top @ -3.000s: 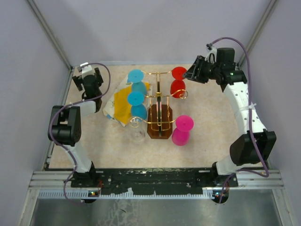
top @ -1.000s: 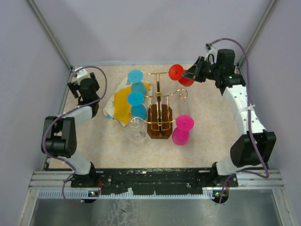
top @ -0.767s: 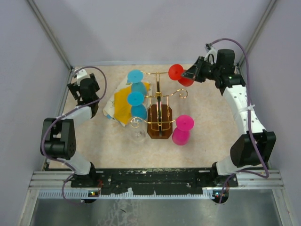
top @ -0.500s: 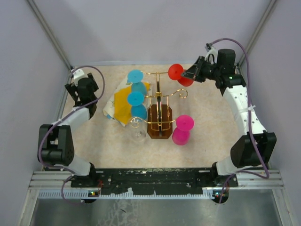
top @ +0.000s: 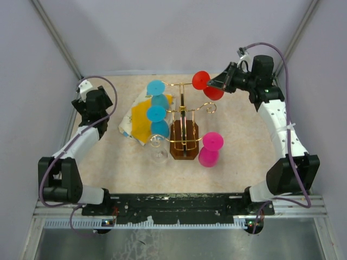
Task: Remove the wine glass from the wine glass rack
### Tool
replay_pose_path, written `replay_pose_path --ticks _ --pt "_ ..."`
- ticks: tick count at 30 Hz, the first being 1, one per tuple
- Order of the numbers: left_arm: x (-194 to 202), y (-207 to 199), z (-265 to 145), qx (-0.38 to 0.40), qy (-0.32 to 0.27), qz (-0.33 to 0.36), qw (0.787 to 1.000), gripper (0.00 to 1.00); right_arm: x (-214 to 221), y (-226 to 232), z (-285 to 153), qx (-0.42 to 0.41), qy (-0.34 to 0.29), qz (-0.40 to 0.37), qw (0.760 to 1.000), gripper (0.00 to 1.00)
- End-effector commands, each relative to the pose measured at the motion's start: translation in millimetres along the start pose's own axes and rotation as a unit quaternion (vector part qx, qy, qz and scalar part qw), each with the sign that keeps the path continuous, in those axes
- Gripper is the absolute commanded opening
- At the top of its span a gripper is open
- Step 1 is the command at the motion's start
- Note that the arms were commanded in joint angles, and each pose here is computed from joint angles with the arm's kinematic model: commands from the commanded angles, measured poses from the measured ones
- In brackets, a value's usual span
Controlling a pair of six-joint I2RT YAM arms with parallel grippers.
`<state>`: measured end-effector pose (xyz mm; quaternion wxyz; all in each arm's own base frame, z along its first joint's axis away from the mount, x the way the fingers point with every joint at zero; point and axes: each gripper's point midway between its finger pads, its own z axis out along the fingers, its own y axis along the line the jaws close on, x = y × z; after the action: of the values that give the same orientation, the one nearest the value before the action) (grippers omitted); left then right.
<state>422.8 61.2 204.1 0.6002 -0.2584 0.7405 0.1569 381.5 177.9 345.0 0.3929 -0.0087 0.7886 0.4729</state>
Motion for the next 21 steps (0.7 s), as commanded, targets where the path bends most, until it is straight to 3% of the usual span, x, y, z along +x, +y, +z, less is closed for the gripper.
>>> replay_pose_path --ticks 1,7,21 --pt "-17.9 -1.5 -14.1 0.011 0.008 -0.007 1.0 1.0 -12.7 47.2 -18.2 -0.073 -0.025 -0.034 0.996 0.0" --pt "-27.0 1.8 -25.4 0.024 0.003 -0.007 1.0 1.0 -11.4 56.6 -21.1 -0.096 -0.025 -0.027 0.995 0.0" --pt "-23.5 -3.2 -29.7 0.048 0.012 0.005 0.999 1.0 -19.1 32.3 -7.6 -0.052 -0.031 -0.029 0.998 0.0"
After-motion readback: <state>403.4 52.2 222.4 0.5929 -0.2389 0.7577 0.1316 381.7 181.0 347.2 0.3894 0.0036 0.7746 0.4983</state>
